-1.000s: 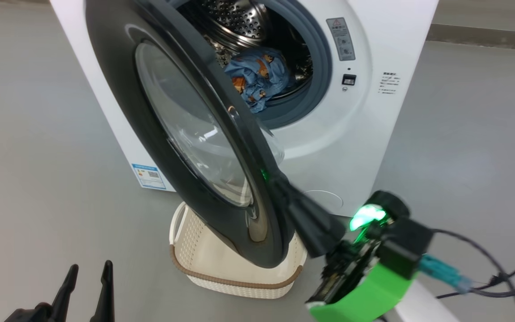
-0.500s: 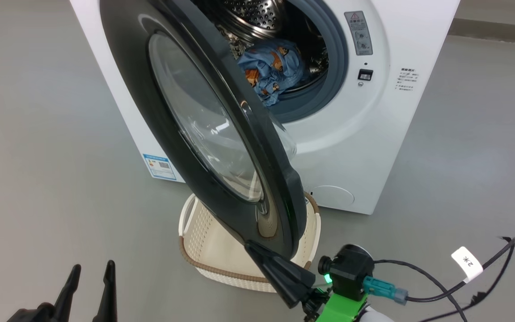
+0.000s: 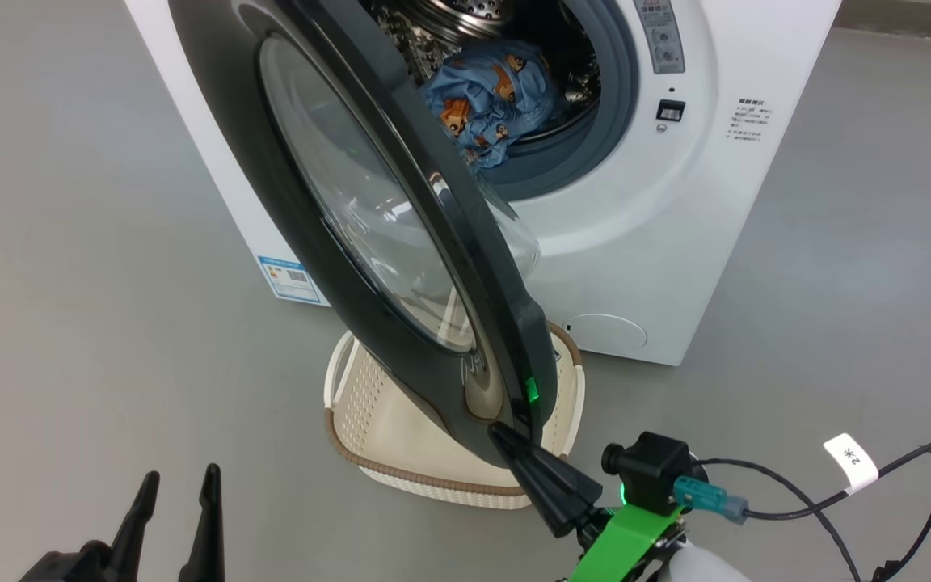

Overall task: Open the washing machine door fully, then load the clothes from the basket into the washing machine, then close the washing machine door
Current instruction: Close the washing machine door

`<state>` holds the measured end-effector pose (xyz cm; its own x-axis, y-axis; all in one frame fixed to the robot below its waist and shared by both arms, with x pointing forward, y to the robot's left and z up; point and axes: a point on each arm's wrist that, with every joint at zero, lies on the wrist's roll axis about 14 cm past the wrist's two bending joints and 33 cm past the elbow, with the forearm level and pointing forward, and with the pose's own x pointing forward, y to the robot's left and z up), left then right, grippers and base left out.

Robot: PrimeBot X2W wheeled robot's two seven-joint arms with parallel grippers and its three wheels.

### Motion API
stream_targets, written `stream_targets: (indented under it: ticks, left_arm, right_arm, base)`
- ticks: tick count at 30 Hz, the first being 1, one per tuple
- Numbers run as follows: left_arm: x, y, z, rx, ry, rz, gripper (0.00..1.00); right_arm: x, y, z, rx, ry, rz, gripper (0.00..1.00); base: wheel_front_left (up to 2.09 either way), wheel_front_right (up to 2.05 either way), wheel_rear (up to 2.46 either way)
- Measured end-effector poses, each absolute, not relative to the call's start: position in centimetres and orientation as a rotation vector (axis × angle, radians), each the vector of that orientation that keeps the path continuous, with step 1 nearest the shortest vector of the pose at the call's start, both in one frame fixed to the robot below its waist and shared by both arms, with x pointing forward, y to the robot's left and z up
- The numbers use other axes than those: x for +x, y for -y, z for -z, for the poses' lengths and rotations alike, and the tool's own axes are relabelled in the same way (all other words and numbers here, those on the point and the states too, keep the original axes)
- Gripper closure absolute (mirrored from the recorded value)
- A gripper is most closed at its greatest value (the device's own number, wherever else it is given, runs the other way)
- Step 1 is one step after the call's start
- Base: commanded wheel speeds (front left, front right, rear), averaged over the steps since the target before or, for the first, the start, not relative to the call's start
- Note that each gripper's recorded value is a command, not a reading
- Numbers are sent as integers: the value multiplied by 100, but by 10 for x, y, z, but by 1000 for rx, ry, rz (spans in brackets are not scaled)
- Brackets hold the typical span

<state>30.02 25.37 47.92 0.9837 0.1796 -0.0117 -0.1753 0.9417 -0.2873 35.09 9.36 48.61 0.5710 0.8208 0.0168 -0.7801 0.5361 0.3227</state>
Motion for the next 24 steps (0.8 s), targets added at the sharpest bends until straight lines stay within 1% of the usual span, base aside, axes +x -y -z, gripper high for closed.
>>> stream_targets:
  ticks: [11, 24]
  left_arm:
    - [312, -253, -477, -285, 3, -174, 0]
    - [339, -242, -474, -292, -10, -146, 0]
  right_arm:
    - [373, -87, -482, 346, -148, -901, 100]
    - [440, -55, -484, 333, -85, -766, 100]
  base:
    - [0, 0, 0]
    - [0, 0, 0]
